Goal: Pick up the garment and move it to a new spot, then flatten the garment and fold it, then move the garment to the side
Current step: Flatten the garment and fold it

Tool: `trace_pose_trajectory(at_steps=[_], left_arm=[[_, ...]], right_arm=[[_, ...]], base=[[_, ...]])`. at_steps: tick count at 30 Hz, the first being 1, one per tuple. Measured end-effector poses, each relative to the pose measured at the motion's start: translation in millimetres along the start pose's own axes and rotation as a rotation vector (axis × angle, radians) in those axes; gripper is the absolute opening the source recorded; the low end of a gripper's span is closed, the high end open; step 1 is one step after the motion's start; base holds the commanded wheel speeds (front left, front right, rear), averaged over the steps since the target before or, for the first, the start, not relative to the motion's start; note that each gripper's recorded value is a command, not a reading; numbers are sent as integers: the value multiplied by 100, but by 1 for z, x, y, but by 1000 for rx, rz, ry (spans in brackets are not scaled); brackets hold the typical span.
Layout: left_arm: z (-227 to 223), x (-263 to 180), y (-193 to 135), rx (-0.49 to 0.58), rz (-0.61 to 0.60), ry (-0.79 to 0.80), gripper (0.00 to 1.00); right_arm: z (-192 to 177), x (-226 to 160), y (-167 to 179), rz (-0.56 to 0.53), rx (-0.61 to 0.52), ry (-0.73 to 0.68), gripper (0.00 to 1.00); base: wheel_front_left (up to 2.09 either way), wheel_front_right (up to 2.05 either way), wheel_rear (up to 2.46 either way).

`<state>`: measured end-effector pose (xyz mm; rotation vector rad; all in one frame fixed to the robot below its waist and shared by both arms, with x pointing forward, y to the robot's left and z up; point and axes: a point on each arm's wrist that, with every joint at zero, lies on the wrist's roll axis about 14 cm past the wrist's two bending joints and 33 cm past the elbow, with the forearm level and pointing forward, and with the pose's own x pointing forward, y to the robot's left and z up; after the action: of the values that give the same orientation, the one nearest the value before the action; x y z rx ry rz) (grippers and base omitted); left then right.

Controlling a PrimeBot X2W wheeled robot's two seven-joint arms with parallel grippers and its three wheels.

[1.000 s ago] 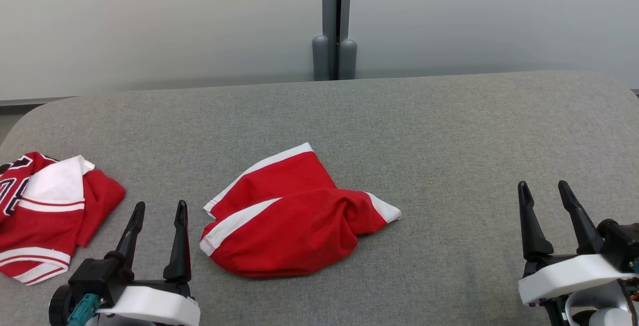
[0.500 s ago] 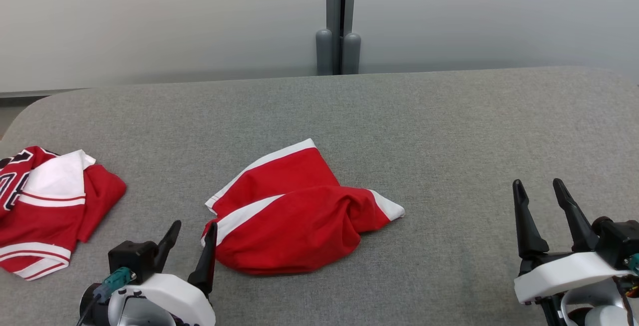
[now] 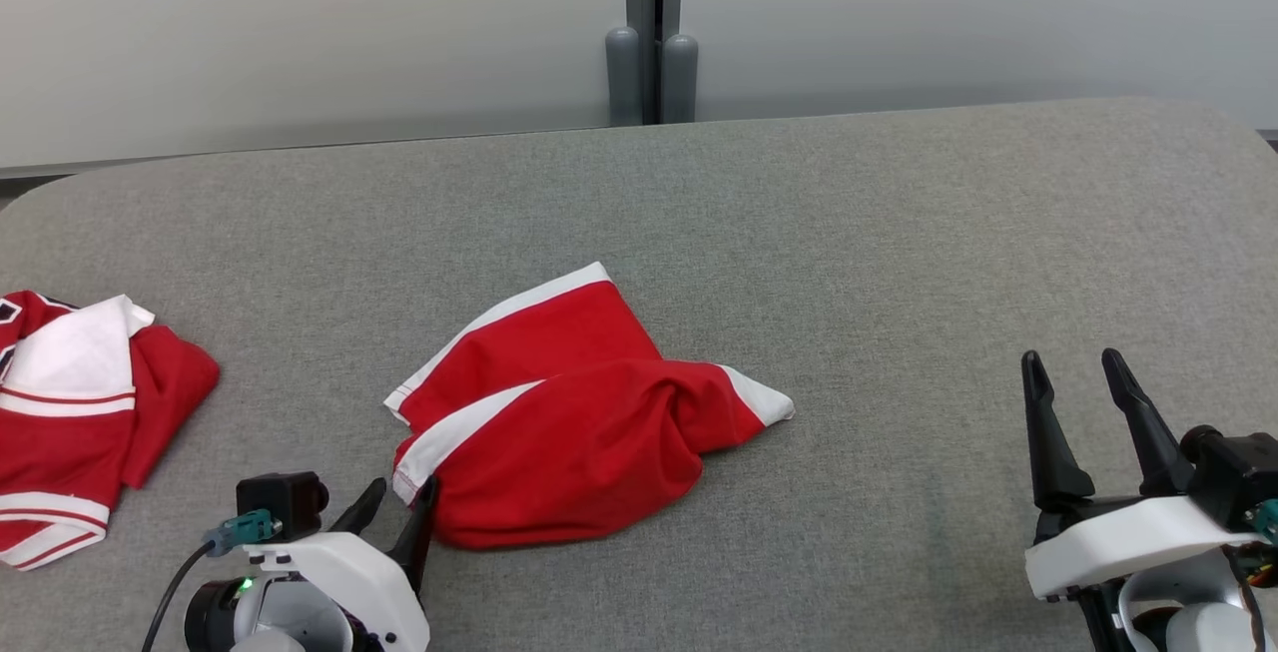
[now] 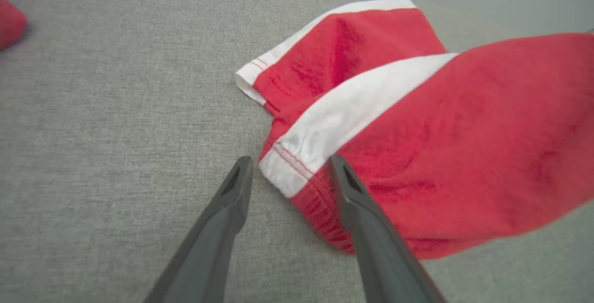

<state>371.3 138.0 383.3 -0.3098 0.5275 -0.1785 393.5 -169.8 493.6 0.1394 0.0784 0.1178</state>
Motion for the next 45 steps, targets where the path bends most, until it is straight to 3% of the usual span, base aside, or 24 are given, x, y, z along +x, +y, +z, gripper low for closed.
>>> trace_pose_trajectory(at_steps=[10, 14, 22, 29, 30, 32, 39, 45], left_arm=[[1, 7, 3, 10, 1, -14, 0], [6, 10, 4, 16, 0, -32, 0], [19, 21, 6, 17, 4, -76, 0], [18, 26, 16, 6, 29, -79, 0], [19, 26, 17, 4, 30, -82, 0], [18, 26, 17, 3, 29, -88, 0], [33, 24, 14, 19, 19, -154, 0], [85, 20, -4, 105, -23, -324, 0]], right_arm=[[-5, 8, 5, 24, -12, 23, 100], [-17, 17, 26, 102, -36, 71, 100], [-88, 21, 97, 352, -61, 307, 100], [-124, 36, 111, 422, -94, 401, 100], [-127, 38, 112, 429, -101, 407, 56], [-130, 40, 113, 430, -94, 416, 0], [-110, 52, 108, 423, -87, 311, 0], [-56, 68, 91, 375, -84, 120, 0]], base=[[0, 0, 0], [0, 0, 0], [0, 0, 0], [0, 0, 0], [0, 0, 0], [0, 0, 0], [0, 0, 0], [0, 0, 0]])
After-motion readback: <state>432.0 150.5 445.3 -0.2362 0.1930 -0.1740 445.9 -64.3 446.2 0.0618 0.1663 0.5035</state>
